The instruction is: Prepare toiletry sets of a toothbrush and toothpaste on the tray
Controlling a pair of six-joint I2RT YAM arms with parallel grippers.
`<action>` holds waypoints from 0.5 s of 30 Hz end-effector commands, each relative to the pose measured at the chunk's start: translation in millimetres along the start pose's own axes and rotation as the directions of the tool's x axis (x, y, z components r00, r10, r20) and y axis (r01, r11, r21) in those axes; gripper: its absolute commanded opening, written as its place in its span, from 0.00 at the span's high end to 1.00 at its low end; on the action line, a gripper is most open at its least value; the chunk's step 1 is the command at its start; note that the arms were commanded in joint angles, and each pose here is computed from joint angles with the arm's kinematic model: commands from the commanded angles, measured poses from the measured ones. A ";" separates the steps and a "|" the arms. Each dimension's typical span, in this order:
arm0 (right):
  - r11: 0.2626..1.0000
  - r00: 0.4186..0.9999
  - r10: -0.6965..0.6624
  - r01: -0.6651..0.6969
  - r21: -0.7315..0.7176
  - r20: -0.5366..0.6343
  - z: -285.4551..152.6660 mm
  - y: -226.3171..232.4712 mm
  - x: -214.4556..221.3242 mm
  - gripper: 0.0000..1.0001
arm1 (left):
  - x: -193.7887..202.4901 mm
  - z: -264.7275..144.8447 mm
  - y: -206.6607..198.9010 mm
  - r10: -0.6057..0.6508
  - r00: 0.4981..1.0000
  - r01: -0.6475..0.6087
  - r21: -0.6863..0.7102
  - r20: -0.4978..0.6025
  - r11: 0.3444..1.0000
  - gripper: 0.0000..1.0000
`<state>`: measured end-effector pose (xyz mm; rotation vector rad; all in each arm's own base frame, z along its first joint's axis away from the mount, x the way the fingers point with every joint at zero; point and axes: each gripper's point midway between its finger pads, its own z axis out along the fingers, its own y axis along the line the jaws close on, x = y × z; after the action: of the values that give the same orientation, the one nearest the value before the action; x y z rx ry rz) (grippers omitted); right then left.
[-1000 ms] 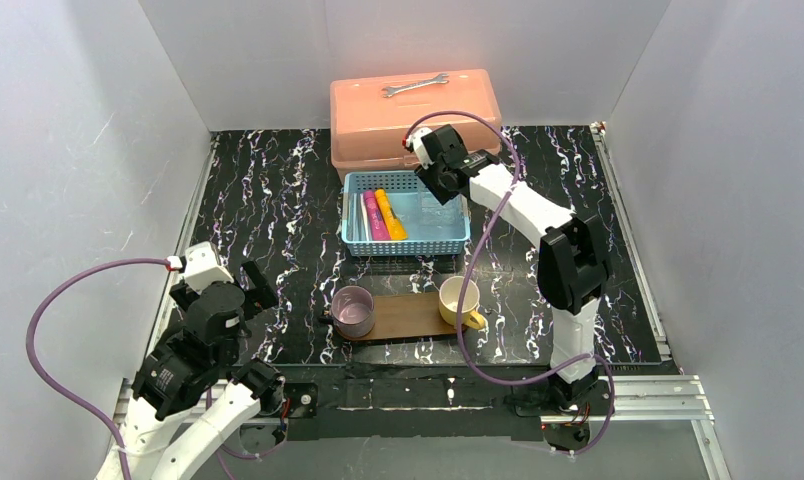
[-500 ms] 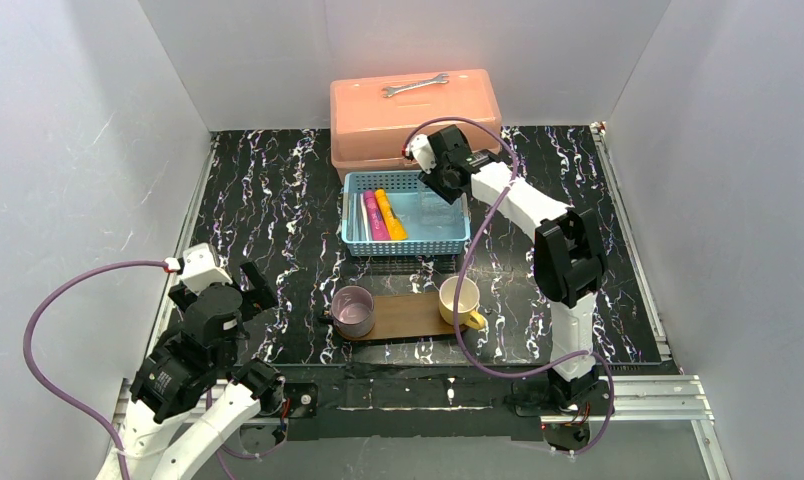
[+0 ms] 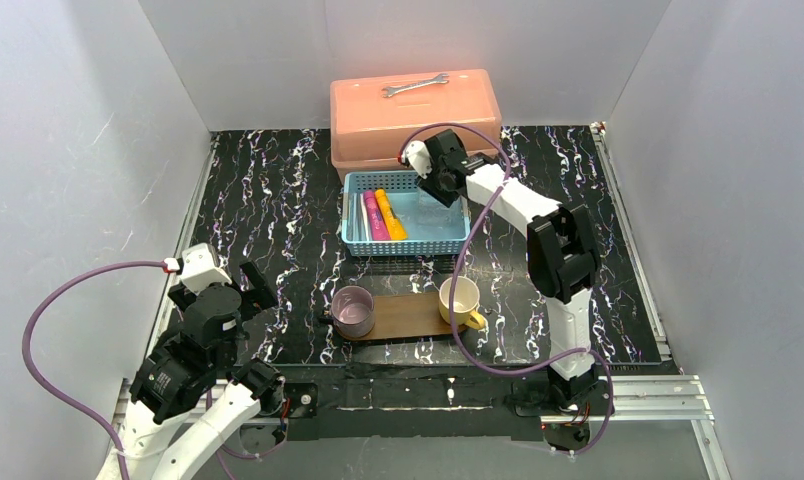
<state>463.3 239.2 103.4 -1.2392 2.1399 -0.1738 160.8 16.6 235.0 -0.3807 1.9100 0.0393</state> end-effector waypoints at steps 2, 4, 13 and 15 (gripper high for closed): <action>1.000 0.998 0.001 0.000 -0.018 0.061 -2.6 0.3 -15.0 0.52 | 0.4 1.5 0.7 0.005 1.000 -0.005 -0.005 0.007 1.000 0.01; 1.000 0.998 -0.008 0.009 -0.022 0.064 -4.5 4.3 -16.6 0.52 | 0.4 1.5 0.7 0.005 1.000 -0.005 -0.005 0.007 1.000 0.01; 0.998 0.997 -0.055 0.056 -0.003 0.057 -14.1 18.2 -25.2 0.50 | 0.3 1.2 0.4 0.003 1.000 -0.003 -0.003 0.007 1.000 0.01; 0.998 0.996 -0.062 0.062 0.007 0.057 -16.9 19.5 -26.8 0.50 | 0.5 1.4 0.2 0.003 1.000 -0.003 -0.002 0.007 1.000 0.01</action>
<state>453.4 258.6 103.5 -1.2870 2.1058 -0.1629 161.5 16.1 236.0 -0.3828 1.9052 0.0351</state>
